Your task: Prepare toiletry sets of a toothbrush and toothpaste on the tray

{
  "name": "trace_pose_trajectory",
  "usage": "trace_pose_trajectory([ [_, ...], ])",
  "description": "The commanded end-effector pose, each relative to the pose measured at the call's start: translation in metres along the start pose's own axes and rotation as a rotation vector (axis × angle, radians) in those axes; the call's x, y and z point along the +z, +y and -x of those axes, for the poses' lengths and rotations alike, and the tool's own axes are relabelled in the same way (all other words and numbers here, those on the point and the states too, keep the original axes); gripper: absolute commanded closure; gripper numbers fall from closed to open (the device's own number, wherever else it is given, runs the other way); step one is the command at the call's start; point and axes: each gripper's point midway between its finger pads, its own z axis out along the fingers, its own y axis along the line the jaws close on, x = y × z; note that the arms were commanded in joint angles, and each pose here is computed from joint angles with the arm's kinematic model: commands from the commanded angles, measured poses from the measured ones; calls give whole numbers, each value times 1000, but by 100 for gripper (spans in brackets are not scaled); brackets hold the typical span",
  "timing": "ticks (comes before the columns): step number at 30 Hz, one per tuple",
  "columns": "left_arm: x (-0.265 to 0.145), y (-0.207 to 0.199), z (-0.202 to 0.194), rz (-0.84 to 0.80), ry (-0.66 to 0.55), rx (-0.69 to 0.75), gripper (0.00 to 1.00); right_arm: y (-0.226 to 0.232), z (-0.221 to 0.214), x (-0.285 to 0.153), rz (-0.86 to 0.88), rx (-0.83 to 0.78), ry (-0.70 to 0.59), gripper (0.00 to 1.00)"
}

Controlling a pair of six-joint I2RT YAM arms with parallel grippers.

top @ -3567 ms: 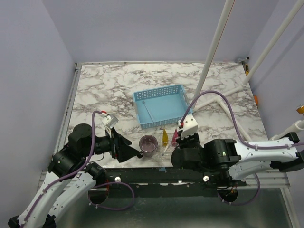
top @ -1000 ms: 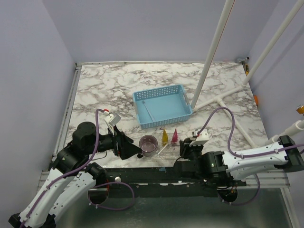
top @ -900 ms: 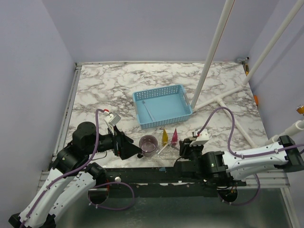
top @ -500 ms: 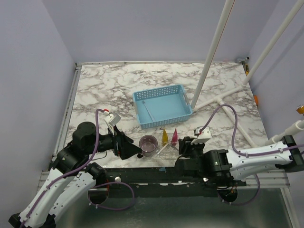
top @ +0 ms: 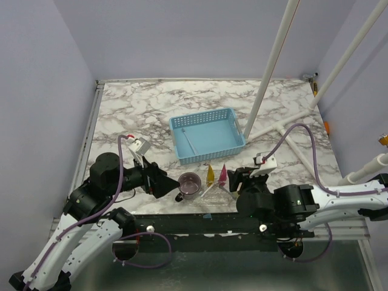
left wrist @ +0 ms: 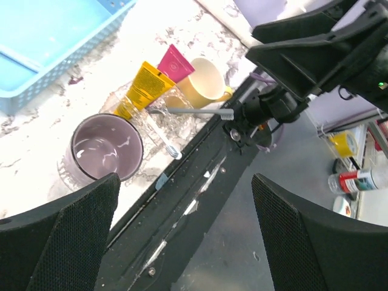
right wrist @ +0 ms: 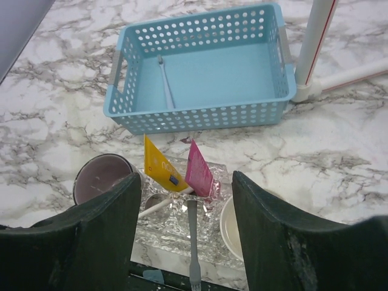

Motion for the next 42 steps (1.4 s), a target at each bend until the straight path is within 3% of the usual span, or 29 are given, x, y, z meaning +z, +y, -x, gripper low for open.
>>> trace_pose_trajectory([
  [1, -4, 15, 19, 123, -54, 18, 11, 9, 33, -5, 44, -51, -49, 33],
  [9, 1, 25, 41, 203, -79, 46, 10, 15, 60, 14, 49, -143, -60, 29],
  [19, 0, 44, 79, 355, -135, 118, 10, -3, 83, 80, 19, -131, -6, 27],
  [30, -6, 82, 130, 529, -240, 110, 10, -97, 128, 124, -135, 10, -23, 25],
  [42, -36, 118, 151, 705, -390, 88, 10, -166, 127, 134, -311, 112, -18, 22],
])
